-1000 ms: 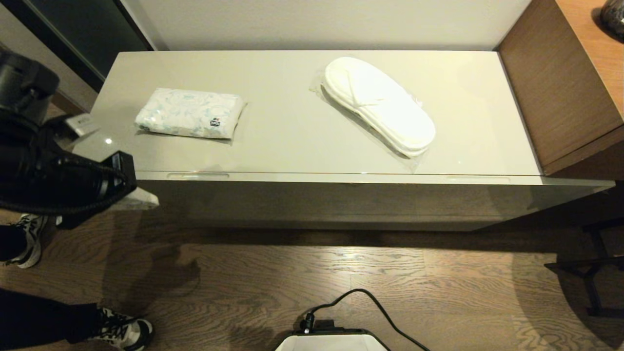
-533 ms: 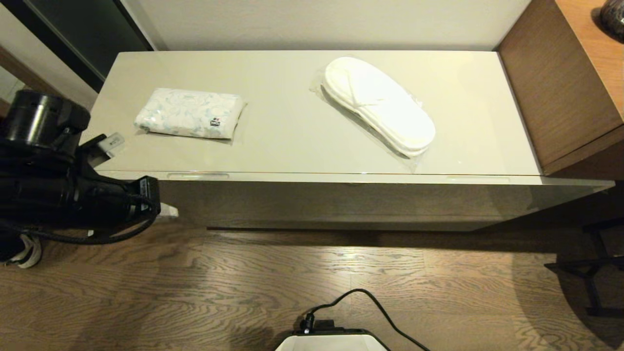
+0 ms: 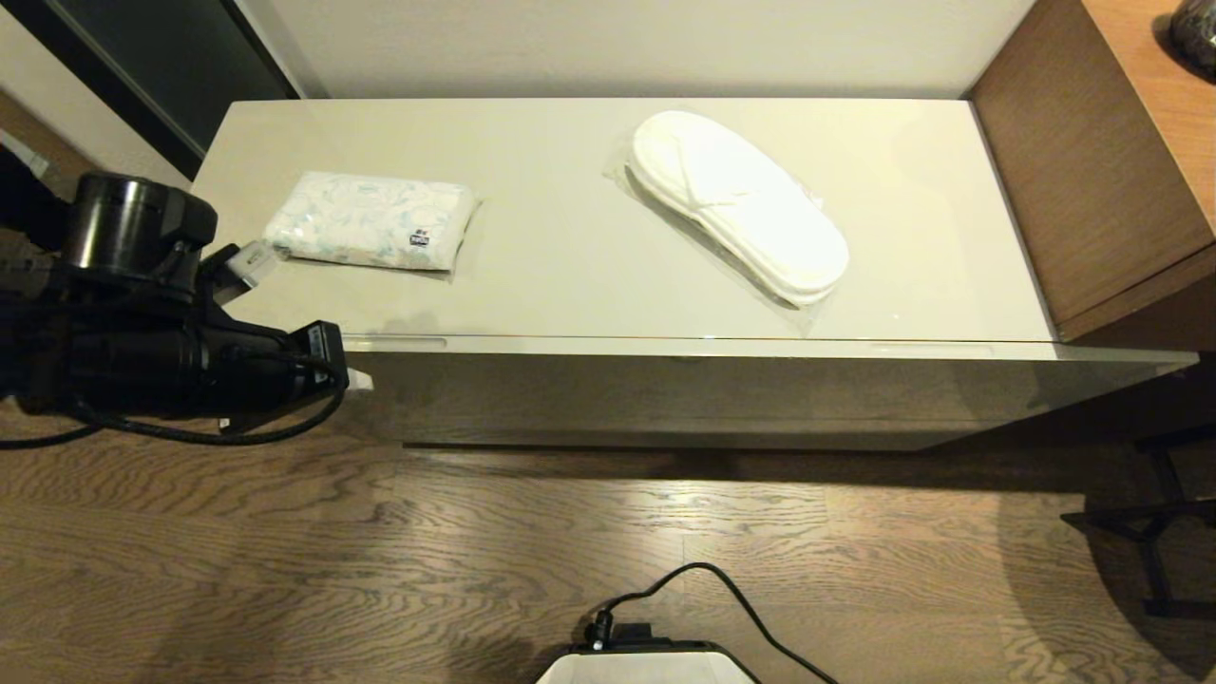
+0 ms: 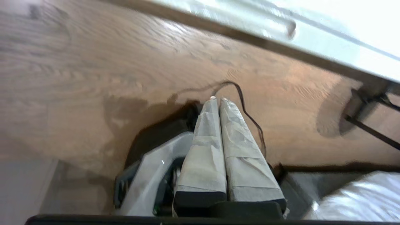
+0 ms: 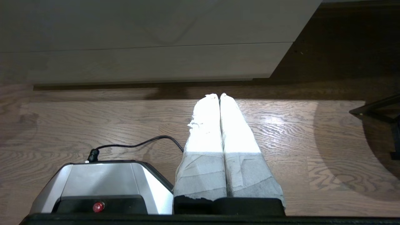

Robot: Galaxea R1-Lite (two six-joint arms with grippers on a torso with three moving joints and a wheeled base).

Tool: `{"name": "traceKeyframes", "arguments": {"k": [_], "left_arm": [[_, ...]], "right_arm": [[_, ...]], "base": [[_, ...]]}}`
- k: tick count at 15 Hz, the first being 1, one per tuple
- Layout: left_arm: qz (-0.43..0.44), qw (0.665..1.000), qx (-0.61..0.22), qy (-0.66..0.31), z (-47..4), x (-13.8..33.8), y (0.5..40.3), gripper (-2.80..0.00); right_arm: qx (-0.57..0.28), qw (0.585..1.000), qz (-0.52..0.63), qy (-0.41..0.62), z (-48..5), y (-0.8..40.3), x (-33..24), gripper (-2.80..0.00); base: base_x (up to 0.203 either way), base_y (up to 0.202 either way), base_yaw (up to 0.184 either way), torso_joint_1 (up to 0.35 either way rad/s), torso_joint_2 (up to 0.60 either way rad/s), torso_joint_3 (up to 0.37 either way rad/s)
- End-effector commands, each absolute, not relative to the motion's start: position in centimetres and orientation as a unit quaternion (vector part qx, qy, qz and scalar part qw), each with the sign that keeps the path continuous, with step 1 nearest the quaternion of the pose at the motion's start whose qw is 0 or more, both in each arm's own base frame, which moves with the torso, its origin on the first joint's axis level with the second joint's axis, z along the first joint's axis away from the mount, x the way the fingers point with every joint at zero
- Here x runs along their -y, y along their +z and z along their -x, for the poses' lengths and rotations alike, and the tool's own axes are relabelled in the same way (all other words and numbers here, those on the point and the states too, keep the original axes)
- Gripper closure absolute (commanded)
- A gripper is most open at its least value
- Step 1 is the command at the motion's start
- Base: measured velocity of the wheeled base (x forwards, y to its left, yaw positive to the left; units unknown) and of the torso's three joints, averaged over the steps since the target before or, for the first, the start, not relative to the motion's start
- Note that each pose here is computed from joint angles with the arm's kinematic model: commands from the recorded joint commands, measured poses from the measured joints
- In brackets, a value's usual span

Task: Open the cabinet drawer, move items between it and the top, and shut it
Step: Open the drawer

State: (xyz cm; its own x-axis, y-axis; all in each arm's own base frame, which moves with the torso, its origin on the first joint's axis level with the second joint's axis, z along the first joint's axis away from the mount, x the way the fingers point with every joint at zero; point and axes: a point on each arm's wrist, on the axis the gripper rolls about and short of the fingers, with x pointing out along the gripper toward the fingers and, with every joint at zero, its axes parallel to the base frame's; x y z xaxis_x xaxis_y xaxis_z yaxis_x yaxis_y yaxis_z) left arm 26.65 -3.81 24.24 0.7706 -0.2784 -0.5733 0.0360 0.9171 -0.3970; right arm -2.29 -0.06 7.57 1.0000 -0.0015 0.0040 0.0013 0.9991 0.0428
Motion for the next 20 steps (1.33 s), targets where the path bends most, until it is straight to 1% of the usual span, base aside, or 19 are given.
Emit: {"name": "traceKeyframes", "arguments": {"k": [1,5,15,18,20], "left_arm": [[0.180,0.926,-0.321,-0.078,-28.2,4.1,23.9,0.00],[0.179,0.937,-0.291,-0.076,-30.2,4.4,24.9,0.00],[0.165,0.932,-0.319,-0.051,-32.7,4.6,22.6,0.00],[0.130,0.932,-0.335,-0.052,-33.0,4.6,21.5,0.00],[0.053,0.932,-0.355,-0.058,-32.5,4.5,20.5,0.00]], "right_arm": [[0.012,1.000,-0.022,-0.001,2.4,7.4,0.1,0.00],[0.012,1.000,-0.022,-0.001,2.4,7.4,0.1,0.00],[0.012,1.000,-0.022,-0.001,2.4,7.4,0.1,0.00],[0.012,1.000,-0.022,-0.001,2.4,7.4,0.1,0.00],[0.012,1.000,-0.022,-0.001,2.4,7.4,0.1,0.00]], "base": [[0.000,0.000,0.000,0.000,0.00,0.000],[0.000,0.000,0.000,0.000,0.00,0.000],[0.000,0.000,0.000,0.000,0.00,0.000],[0.000,0.000,0.000,0.000,0.00,0.000],[0.000,0.000,0.000,0.000,0.00,0.000]]}}
